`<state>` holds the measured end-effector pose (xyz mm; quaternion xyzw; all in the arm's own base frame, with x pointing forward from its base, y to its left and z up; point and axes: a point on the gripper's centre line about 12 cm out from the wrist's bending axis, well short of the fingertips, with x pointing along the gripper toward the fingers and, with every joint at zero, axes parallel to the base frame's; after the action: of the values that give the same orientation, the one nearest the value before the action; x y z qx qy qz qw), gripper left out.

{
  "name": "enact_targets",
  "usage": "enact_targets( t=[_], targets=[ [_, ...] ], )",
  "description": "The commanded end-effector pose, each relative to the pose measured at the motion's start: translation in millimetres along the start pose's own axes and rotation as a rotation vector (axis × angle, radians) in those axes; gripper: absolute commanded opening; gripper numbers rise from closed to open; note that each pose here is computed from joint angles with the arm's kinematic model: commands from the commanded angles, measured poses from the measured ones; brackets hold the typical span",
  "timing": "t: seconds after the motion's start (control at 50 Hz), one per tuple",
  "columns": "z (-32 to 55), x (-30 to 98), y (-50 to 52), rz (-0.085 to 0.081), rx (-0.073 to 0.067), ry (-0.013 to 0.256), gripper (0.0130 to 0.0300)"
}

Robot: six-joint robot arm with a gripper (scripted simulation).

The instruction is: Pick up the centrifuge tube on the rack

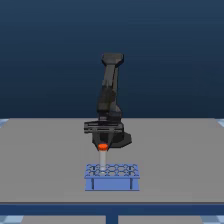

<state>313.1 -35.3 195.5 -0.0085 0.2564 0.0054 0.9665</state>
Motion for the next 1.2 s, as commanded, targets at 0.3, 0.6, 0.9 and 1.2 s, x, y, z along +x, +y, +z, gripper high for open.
enact_targets(
  t=[0.3,0.6,0.9,1.2],
  targets=[
    [10.8,-6.5,-1.0,-0.007,0.019,0.006,0.013],
    [18.1,-10.6,-1.1,-0.007,0.019,0.006,0.013],
    [25.4,-14.8,-1.2,-0.007,0.019,0.006,0.013],
    [33.4,-19.4,-1.3,-0.007,0.019,0.006,0.013]
  ],
)
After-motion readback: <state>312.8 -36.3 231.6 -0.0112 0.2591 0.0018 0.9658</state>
